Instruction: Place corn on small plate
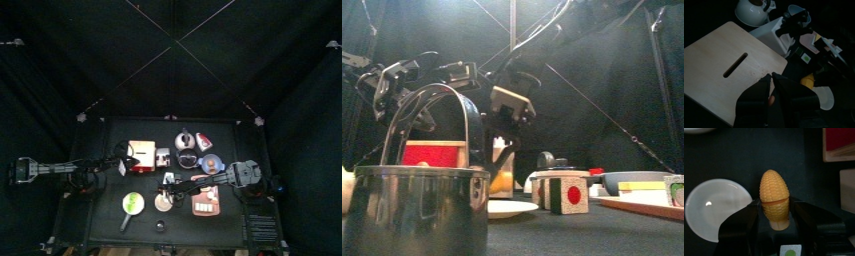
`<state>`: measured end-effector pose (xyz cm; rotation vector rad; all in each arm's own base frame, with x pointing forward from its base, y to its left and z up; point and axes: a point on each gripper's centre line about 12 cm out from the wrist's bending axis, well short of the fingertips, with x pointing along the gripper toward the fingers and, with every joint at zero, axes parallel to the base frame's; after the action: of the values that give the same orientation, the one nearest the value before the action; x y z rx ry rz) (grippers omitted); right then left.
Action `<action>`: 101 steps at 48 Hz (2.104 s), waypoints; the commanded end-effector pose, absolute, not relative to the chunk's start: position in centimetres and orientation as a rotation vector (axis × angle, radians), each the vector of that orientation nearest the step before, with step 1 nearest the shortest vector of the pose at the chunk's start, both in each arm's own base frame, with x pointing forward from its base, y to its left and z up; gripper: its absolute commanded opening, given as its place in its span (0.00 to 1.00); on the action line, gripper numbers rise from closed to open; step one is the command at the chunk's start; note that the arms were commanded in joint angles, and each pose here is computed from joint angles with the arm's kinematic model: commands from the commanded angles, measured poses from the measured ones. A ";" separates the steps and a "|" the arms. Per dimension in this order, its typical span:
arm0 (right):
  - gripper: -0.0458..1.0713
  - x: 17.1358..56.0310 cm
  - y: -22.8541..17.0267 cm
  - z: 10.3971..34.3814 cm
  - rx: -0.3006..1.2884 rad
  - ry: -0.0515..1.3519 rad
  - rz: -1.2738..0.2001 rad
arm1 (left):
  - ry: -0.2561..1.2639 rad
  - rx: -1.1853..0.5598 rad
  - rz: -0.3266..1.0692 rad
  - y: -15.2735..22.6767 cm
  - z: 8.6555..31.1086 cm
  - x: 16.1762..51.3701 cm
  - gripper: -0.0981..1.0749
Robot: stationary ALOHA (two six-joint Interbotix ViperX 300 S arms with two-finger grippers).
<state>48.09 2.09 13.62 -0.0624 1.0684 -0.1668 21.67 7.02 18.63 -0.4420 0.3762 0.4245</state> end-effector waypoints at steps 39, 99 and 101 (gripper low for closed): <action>0.67 47.4 7.6 20.9 0.434 0.795 -0.485 | 0.337 -0.448 0.317 4.6 19.9 22.1 0.58; 0.68 44.3 12.5 15.4 0.967 0.376 -1.013 | 0.354 -0.442 0.184 1.1 18.9 21.4 0.58; 0.68 44.3 12.6 15.1 0.980 0.372 -1.019 | 0.351 -0.444 0.184 1.1 18.9 21.5 0.58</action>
<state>44.26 12.26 14.17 0.9353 0.3963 -1.0240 21.15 1.11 18.41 -0.4444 0.3720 0.1857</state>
